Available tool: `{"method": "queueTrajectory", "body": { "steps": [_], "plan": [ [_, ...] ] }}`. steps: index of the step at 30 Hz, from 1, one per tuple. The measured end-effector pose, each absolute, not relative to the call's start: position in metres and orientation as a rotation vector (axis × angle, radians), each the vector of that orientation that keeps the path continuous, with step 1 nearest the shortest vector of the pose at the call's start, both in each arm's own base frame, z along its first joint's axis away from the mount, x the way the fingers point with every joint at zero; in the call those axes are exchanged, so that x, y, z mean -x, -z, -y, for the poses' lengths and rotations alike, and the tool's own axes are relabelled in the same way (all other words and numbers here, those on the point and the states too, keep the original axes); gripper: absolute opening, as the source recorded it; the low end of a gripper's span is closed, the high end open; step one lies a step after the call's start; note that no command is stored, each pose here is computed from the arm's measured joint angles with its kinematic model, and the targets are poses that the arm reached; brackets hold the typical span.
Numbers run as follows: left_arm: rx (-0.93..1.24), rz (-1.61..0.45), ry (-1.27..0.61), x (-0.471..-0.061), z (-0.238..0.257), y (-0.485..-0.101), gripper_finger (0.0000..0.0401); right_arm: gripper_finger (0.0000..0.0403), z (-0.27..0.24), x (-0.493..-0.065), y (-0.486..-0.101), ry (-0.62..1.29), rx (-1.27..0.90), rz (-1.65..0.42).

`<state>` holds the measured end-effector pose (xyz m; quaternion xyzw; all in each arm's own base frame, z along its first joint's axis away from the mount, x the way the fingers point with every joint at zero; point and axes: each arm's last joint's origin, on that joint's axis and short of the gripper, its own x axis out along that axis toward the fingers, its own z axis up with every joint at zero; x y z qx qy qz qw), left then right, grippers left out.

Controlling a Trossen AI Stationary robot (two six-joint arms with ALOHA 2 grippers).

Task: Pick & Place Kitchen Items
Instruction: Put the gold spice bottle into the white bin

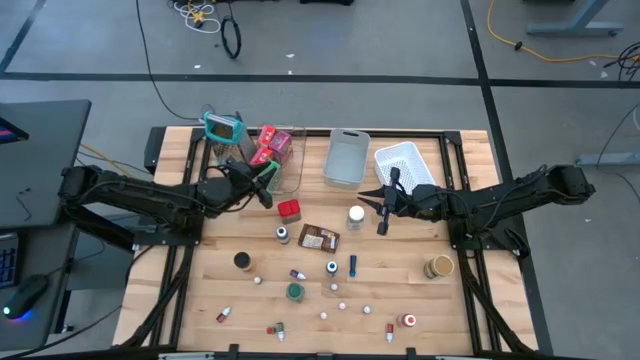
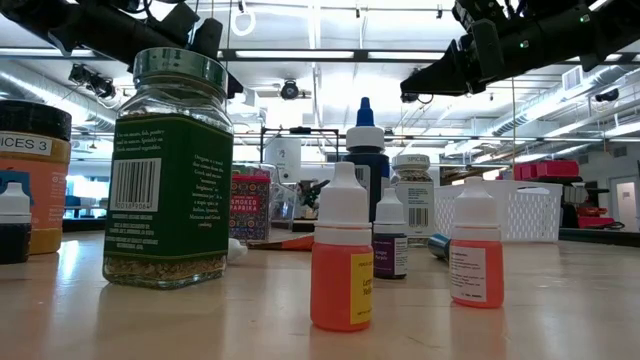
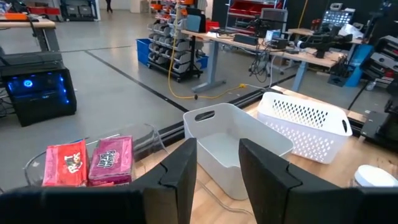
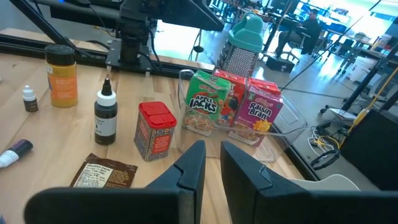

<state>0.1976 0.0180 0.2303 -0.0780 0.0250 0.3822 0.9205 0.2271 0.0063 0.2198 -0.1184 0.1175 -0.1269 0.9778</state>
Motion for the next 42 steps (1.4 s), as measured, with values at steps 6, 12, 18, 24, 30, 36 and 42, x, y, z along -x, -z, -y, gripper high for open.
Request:
{"method": "queueTrajectory", "body": {
  "steps": [6,12,18,24,30,36,42],
  "plan": [
    [0.161,-0.05,-0.785,-0.198,-0.018,-0.23,0.0128,0.0059,-0.006,-0.227,-0.22,0.255,0.239,-0.237],
    [0.148,-0.036,-0.711,-0.199,-0.017,-0.234,0.0128,0.0059,-0.006,-0.227,-0.22,0.255,0.239,-0.237],
    [0.107,0.014,-0.612,-0.202,-0.014,-0.241,0.0141,0.0059,-0.006,-0.227,-0.22,0.255,0.239,-0.237],
    [0.045,0.043,-0.414,-0.204,-0.009,-0.247,0.0164,0.0059,-0.006,-0.227,-0.22,0.255,0.239,-0.237],
    [0.045,0.036,-0.278,-0.206,-0.006,-0.246,0.0185,0.0059,-0.006,-0.227,-0.22,0.255,0.238,-0.235],
    [0.043,0.023,-0.281,-0.206,-0.006,-0.245,0.019,0.0059,-0.006,-0.227,-0.221,0.257,0.231,-0.216],
    [0.041,0.009,-0.282,-0.206,-0.006,-0.244,0.0188,0.0059,-0.006,-0.228,-0.223,0.26,0.229,-0.201]
  ]
}}
